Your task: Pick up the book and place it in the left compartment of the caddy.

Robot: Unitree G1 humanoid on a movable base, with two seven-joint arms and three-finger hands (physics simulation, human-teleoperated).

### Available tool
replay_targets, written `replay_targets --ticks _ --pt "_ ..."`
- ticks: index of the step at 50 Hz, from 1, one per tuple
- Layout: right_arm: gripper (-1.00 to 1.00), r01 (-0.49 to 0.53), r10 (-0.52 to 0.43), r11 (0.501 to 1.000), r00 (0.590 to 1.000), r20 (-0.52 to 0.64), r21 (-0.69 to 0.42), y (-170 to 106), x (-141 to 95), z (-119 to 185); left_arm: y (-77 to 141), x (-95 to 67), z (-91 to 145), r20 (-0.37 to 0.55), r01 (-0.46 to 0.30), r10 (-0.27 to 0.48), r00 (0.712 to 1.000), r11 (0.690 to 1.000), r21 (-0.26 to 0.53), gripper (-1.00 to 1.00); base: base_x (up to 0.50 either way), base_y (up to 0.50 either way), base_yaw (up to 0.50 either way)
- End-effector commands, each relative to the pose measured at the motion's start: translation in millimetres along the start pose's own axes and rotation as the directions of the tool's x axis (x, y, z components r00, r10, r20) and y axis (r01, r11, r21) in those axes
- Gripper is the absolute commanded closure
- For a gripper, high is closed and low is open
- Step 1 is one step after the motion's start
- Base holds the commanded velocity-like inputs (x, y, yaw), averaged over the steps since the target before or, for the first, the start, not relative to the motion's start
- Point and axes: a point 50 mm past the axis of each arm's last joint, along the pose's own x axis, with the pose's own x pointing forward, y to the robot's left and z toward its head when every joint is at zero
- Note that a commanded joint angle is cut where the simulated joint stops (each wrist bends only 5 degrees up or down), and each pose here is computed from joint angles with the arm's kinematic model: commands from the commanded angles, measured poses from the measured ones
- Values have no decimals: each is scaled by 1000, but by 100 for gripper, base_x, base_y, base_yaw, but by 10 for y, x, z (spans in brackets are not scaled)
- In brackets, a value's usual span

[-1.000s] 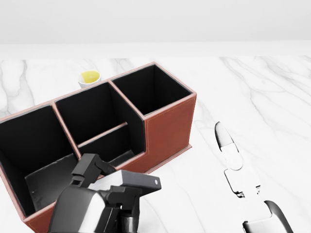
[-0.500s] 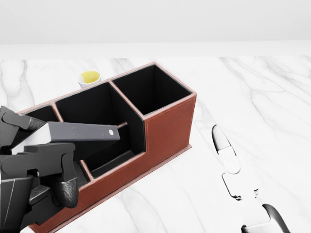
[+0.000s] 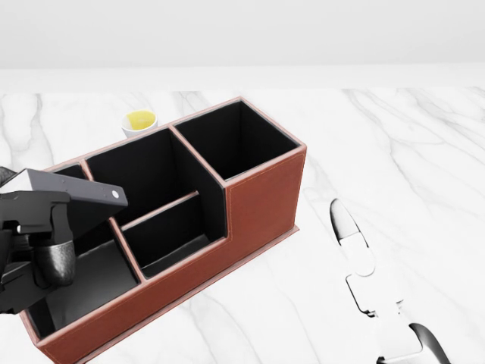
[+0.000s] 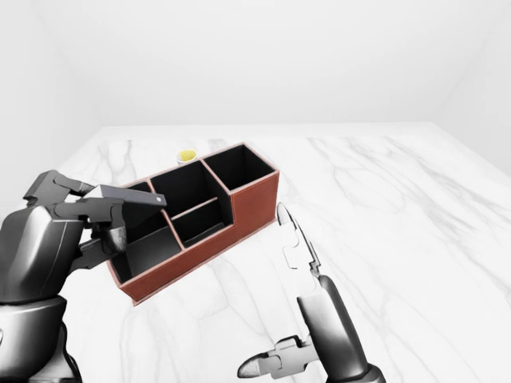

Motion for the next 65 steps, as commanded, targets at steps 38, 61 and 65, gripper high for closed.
replay_targets --ticks 38,61,65 --pt "-100 5 -5 1000 1000 5 22 7 46 7 -578 492 -547 -188 236 -173 967 887 397 100 0 0 0" --pt "-100 24 -24 999 1000 2 26 -20 25 -7 -832 592 -729 -263 368 -272 926 811 454 100 0 0 0" --pt "-100 29 -29 999 1000 1 28 -21 36 -8 -801 587 -743 -272 372 -270 924 801 469 100 0 0 0"
